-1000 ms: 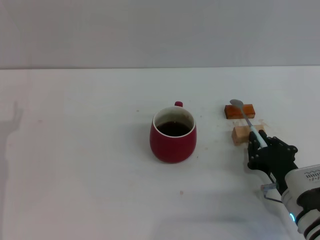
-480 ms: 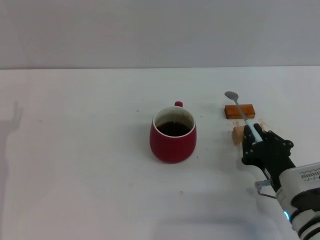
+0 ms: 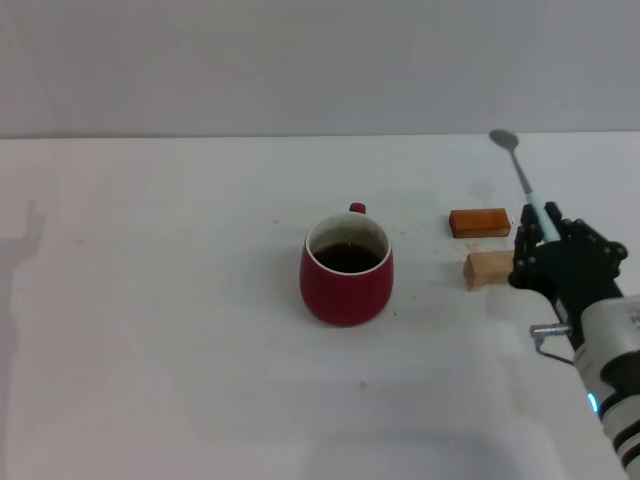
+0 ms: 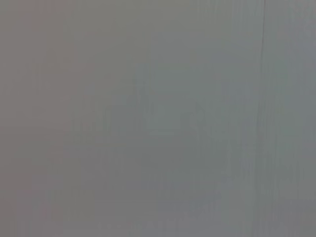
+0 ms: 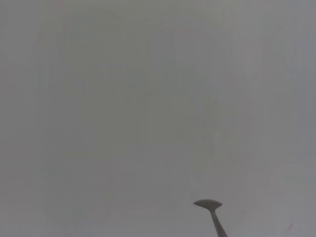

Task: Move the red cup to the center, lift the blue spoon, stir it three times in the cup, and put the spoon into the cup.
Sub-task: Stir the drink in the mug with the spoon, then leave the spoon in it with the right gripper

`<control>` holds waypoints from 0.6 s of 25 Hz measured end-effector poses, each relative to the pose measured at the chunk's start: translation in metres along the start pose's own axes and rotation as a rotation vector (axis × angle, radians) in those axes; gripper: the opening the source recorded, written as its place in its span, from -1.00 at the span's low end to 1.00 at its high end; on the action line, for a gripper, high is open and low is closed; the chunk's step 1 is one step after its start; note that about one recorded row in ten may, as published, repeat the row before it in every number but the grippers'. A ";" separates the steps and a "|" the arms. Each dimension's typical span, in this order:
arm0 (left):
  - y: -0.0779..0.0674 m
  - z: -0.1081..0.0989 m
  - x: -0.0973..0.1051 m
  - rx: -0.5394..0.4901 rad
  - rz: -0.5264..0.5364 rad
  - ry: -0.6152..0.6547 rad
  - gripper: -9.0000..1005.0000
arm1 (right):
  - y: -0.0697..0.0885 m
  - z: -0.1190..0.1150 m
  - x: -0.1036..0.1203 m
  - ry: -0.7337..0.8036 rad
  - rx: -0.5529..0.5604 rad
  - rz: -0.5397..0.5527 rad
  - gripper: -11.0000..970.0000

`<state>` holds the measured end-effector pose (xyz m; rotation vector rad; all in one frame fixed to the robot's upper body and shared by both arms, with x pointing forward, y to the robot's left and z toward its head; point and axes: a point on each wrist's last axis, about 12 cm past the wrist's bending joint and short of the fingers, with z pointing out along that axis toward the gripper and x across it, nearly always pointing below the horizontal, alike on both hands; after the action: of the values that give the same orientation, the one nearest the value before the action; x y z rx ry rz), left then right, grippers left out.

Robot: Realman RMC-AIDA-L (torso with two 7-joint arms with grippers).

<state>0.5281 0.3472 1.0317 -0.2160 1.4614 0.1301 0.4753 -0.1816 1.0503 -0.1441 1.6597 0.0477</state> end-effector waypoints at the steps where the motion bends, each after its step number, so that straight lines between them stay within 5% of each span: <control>1: 0.000 0.000 0.000 0.000 0.000 0.000 0.72 | 0.000 -0.001 -0.004 -0.003 0.007 -0.015 -0.63; 15: 0.000 0.001 0.000 -0.001 -0.001 0.000 0.72 | 0.001 -0.014 -0.031 -0.086 0.046 0.006 -0.63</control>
<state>0.5288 0.3478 1.0320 -0.2176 1.4612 0.1300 0.4640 -0.1805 1.0829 -0.1006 1.5738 0.0202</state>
